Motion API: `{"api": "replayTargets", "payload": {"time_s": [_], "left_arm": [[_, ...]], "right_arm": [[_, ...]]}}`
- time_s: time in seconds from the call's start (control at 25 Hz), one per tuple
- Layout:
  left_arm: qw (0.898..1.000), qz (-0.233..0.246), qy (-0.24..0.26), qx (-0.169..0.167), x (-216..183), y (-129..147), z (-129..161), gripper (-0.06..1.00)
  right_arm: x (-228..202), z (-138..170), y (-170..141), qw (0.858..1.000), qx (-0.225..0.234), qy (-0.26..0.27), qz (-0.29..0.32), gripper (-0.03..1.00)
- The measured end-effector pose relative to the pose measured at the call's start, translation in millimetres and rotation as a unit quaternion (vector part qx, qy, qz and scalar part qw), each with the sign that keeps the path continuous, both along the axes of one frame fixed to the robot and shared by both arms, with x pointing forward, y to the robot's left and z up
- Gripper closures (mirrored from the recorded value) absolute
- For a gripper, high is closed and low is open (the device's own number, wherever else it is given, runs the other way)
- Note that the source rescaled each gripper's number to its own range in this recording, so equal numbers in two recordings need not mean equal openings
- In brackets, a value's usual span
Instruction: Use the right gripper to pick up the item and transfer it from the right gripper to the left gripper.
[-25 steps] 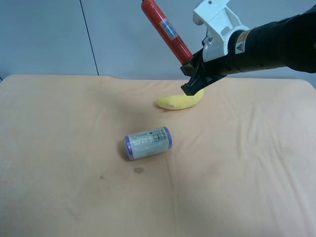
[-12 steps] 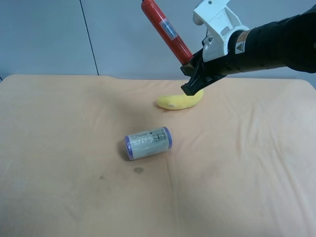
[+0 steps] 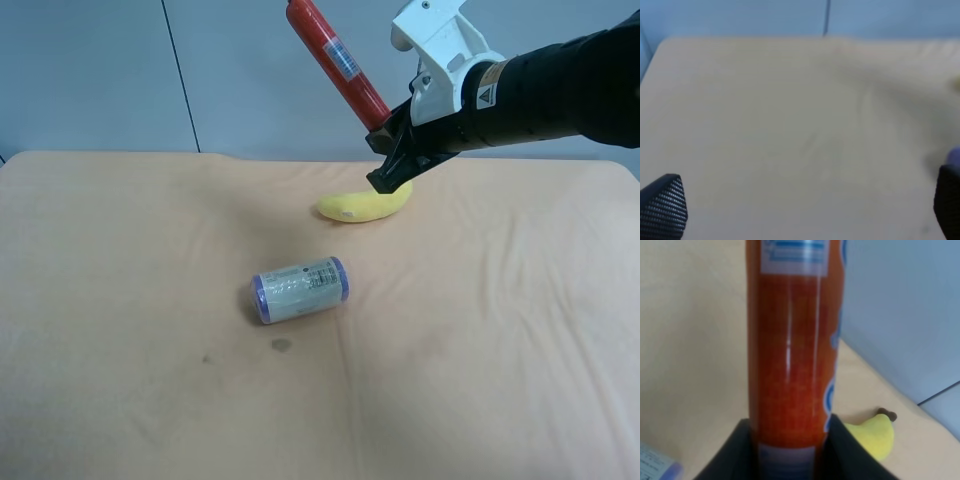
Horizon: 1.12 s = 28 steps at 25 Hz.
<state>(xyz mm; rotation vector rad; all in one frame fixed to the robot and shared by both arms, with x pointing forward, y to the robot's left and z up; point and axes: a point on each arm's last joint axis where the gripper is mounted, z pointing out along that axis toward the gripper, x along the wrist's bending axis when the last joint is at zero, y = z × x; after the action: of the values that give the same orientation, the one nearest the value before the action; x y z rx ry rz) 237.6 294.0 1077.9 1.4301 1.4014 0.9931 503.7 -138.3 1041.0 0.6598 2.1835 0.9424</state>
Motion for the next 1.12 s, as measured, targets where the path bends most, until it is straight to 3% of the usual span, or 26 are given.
{"api": "replayTargets", "payload": {"time_s": [0.32, 0.72, 0.96, 1.12], "left_arm": [[0.994, -0.047, 0.022, -0.098, 54, -12, 14, -0.06], [0.972, -0.129, 0.044, -0.190, 118, -29, 15, -0.06], [0.963, -0.164, 0.041, -0.211, 141, -35, 11, -0.06], [0.966, -0.180, 0.033, -0.180, 154, -36, 12, -0.06]], "right_arm": [[0, 0, 0, 1.000, 0.000, 0.000, 0.000, 0.96], [0, 0, 0, 1.000, 0.000, 0.000, 0.000, 0.96], [0, 0, 0, 1.000, 0.000, 0.000, 0.000, 0.96], [0, 0, 0, 1.000, 0.000, 0.000, 0.000, 0.96]]}}
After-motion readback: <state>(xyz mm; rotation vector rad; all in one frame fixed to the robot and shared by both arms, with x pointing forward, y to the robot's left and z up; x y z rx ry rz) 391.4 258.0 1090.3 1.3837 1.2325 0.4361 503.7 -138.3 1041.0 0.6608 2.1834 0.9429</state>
